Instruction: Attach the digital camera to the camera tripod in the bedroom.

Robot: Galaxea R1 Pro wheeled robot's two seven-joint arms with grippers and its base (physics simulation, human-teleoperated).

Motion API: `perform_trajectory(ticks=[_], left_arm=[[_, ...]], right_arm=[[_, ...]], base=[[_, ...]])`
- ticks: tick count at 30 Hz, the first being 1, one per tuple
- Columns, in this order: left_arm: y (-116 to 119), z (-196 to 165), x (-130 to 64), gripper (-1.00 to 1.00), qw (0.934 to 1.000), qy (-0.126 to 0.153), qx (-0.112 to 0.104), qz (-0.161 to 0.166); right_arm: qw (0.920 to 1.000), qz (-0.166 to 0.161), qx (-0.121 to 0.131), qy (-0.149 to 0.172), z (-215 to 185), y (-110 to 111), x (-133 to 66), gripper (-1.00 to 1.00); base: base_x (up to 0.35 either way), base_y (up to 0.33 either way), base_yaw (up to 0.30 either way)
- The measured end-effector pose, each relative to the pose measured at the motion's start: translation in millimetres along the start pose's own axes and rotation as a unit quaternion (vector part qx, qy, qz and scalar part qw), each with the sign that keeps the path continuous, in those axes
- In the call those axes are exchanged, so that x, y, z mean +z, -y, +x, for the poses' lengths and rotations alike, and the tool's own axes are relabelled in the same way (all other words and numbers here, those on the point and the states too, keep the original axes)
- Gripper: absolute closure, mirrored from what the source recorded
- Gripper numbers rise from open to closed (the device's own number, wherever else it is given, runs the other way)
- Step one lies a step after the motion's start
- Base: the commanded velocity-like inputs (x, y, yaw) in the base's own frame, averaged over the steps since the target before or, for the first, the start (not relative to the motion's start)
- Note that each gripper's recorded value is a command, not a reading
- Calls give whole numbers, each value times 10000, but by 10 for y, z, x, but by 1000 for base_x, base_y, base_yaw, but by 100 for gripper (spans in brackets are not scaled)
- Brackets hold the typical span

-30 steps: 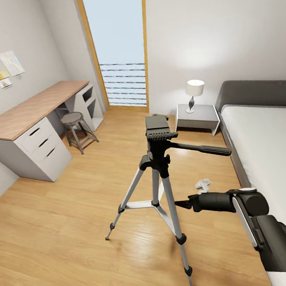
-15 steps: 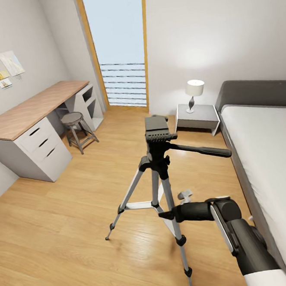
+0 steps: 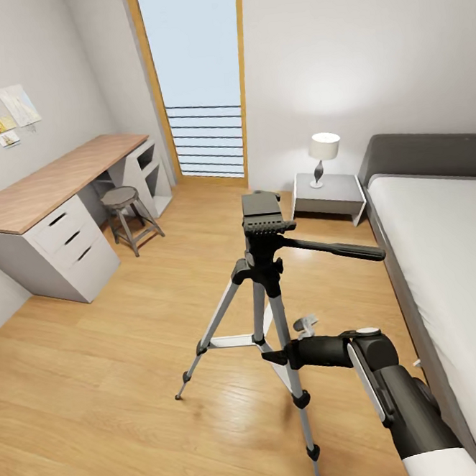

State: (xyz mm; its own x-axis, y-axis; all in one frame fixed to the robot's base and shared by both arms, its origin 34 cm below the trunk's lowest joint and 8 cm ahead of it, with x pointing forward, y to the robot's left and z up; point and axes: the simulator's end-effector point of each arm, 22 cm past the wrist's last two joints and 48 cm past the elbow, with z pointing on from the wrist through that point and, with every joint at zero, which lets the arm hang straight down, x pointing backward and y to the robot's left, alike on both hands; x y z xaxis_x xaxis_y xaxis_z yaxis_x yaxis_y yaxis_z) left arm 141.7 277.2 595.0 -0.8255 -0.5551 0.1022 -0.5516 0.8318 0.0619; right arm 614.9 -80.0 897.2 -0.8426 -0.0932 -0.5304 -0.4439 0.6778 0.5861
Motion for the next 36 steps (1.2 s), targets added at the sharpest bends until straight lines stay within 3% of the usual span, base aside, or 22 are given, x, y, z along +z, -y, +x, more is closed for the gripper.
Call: perform_trajectory(ticks=[17, 29, 30, 36], left_arm=[[-8, -5, 0, 100, 10000, 4, -1, -5], [-8, -5, 0, 100, 10000, 3, 0, -5], [-8, -4, 0, 100, 10000, 2, 0, -5], [-8, -3, 0, 100, 10000, 1, -5, -5]], right_arm=[[9955, 78, -715, 623, -269, 23, -15, -100], [9946, 63, -788, 673, -242, 54, 24, -100], [9946, 65, -787, 671, -240, 56, 24, 100], [9944, 104, -811, 663, -233, 83, 22, 100]], base=[[0, 0, 0], [0, 0, 0], [0, 0, 0], [0, 0, 0]])
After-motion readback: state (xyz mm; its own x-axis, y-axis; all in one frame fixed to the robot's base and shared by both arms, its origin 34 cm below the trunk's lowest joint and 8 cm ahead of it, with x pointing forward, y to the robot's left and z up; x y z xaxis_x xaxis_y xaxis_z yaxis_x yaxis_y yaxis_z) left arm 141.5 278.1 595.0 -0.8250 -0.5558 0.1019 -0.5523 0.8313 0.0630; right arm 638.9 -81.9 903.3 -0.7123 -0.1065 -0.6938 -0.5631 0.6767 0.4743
